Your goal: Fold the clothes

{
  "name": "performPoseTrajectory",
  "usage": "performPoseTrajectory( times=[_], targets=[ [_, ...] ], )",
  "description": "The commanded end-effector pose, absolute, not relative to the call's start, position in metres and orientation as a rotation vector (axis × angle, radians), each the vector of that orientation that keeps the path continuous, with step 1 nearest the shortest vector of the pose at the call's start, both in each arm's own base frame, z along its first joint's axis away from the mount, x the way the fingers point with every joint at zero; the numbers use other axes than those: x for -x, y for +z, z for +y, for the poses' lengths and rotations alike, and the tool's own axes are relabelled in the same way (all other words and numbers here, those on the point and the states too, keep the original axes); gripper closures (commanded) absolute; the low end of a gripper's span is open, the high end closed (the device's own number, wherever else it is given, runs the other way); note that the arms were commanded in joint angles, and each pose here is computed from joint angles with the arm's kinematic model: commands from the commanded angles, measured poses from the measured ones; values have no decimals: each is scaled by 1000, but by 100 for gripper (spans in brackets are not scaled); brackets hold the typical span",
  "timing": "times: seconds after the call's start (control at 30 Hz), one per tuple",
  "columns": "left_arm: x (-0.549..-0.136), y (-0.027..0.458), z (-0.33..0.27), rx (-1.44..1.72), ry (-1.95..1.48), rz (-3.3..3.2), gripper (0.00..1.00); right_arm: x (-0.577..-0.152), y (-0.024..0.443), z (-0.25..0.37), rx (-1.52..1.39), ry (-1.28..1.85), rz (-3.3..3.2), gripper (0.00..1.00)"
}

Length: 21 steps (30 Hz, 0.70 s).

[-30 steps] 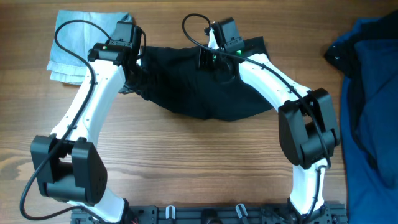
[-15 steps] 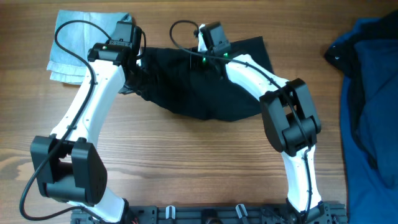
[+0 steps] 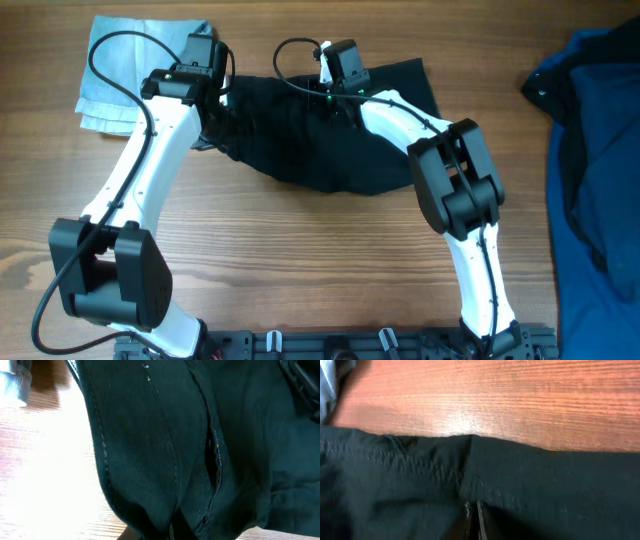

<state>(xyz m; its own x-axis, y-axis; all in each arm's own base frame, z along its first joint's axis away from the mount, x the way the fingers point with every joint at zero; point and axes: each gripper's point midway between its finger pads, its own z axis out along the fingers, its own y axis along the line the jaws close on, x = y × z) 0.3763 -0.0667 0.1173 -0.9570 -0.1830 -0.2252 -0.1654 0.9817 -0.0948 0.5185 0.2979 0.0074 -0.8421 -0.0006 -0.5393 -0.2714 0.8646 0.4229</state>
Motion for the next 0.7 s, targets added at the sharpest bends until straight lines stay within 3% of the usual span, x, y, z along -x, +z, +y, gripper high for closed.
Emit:
performPoseTrajectory(
  times=[0.0,0.1,0.2,0.27,0.4,0.67],
  targets=[
    [-386,138,-66,159,-108,2826,96,-527,110,253,226,576,2392,92],
    [-396,155,-67,84,-107,2784,96,-491,139,165,46,351,2576,96],
    [-407,180,-69,-19,-100,2730,96,-443,110,88,-122,82,2828,96],
    [-411,195,-69,-24,-99,2702,96,-420,80,64,-163,65,2935,96],
    [-417,211,-70,-115,-81,2661,96,-379,25,64,-206,203,3056,96],
    [-414,213,-103,-402,-51,2614,96,-321,-34,73,-240,320,3162,96]
  ],
)
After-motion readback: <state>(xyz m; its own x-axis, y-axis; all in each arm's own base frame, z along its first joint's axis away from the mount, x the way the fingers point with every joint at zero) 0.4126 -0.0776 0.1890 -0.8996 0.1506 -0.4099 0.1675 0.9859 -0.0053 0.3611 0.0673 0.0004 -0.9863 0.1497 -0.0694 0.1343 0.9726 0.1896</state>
